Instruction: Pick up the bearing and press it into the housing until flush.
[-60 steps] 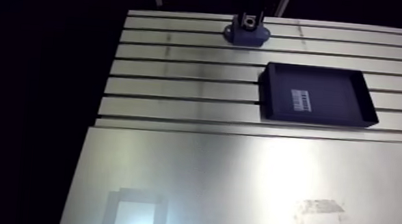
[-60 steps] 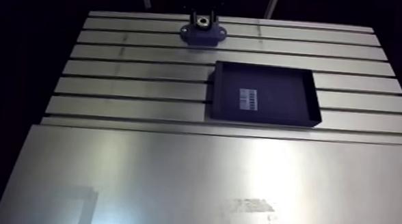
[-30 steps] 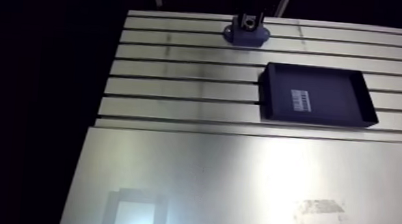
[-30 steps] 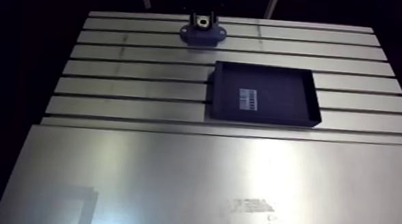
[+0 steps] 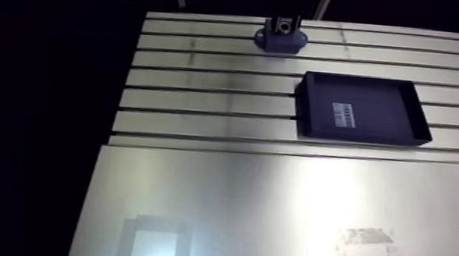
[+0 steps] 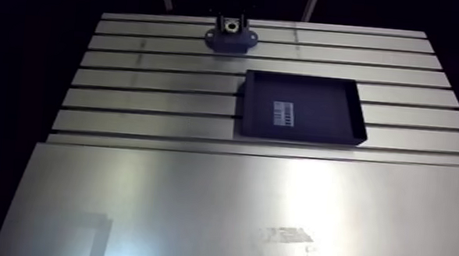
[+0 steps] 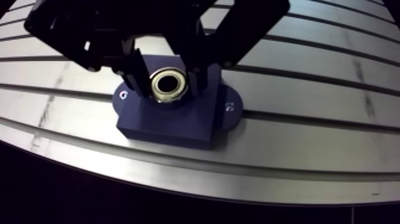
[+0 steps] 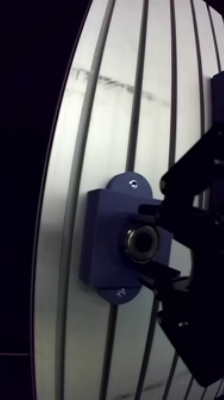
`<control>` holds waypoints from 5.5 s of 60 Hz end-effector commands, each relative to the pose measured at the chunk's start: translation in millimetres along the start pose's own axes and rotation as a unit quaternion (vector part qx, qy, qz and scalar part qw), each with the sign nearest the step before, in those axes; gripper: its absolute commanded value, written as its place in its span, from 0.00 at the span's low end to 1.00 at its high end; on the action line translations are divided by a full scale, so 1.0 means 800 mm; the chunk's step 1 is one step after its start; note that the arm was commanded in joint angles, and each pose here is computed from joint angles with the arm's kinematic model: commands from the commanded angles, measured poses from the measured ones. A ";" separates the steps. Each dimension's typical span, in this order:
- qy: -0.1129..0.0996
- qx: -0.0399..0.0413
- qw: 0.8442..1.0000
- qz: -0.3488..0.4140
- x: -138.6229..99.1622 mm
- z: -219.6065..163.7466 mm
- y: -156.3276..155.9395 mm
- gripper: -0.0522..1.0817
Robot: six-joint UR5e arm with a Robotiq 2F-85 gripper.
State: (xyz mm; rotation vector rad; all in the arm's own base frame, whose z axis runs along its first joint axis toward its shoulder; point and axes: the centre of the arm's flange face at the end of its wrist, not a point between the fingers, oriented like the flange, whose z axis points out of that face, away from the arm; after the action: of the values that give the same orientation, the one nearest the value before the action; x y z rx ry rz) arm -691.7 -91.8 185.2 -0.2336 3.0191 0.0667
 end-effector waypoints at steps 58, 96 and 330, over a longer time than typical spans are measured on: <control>0.013 0.007 0.999 0.030 -0.016 -0.087 0.002 0.76; -0.011 0.012 0.999 0.033 -0.007 -0.037 0.005 1.00; 0.009 0.006 1.000 0.024 0.002 -0.009 0.002 1.00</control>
State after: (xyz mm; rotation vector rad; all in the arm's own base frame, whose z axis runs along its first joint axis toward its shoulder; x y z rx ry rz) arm -693.7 -90.2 192.7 -0.1584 3.0209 0.0478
